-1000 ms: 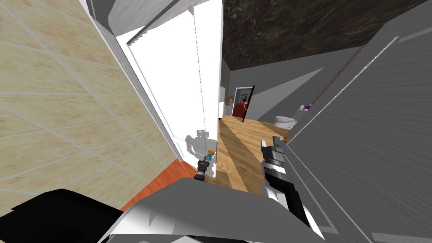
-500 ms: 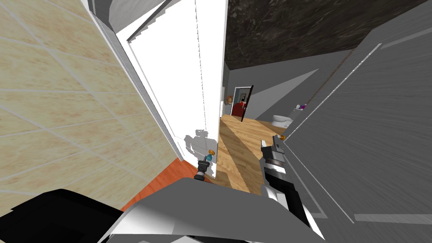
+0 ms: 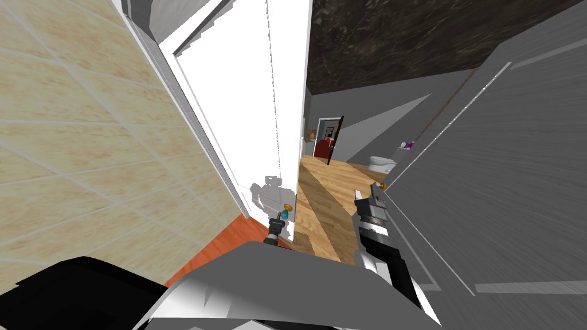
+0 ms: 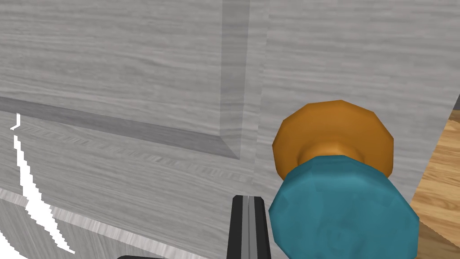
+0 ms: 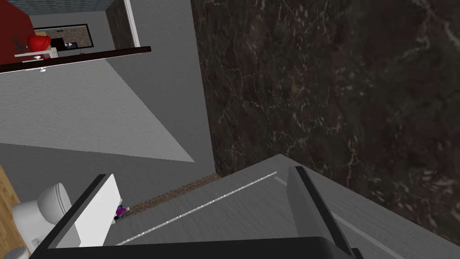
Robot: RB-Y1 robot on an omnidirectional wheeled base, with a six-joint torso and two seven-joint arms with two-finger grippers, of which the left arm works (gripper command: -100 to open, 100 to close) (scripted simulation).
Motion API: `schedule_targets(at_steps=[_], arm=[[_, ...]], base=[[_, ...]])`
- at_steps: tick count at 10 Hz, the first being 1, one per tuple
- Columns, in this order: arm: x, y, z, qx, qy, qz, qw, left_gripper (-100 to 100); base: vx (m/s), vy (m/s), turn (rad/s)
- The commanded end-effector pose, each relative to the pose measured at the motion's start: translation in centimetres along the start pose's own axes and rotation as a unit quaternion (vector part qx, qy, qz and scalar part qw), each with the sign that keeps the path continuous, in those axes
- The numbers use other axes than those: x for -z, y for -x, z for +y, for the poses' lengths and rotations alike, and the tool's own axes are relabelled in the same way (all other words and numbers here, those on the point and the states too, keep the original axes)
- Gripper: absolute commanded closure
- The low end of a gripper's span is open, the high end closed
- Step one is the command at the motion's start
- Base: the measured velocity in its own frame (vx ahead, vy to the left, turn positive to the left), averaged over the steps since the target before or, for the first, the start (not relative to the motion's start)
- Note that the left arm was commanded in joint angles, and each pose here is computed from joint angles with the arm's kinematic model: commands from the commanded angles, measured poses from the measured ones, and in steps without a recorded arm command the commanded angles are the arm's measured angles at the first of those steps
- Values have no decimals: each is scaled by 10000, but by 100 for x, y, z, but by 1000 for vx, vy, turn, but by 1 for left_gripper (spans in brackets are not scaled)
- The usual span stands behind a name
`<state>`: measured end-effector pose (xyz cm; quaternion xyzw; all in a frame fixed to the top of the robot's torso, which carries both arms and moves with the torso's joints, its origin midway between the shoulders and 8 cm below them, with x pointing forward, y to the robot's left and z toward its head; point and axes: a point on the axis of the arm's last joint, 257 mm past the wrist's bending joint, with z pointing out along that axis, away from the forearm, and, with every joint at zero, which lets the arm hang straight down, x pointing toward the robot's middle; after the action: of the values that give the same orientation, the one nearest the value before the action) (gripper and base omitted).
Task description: Push the door open
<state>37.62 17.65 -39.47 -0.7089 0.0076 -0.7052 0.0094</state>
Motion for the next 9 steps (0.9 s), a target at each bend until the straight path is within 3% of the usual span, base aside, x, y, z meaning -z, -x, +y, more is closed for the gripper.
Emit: schedule_targets(at_steps=[1, 9], arm=[[30, -29, 244, 109, 171, 12, 9998, -100], [45, -34, 266, 118, 213, 26, 9997, -100]], base=[[0, 0, 0], [-11, 4, -5]])
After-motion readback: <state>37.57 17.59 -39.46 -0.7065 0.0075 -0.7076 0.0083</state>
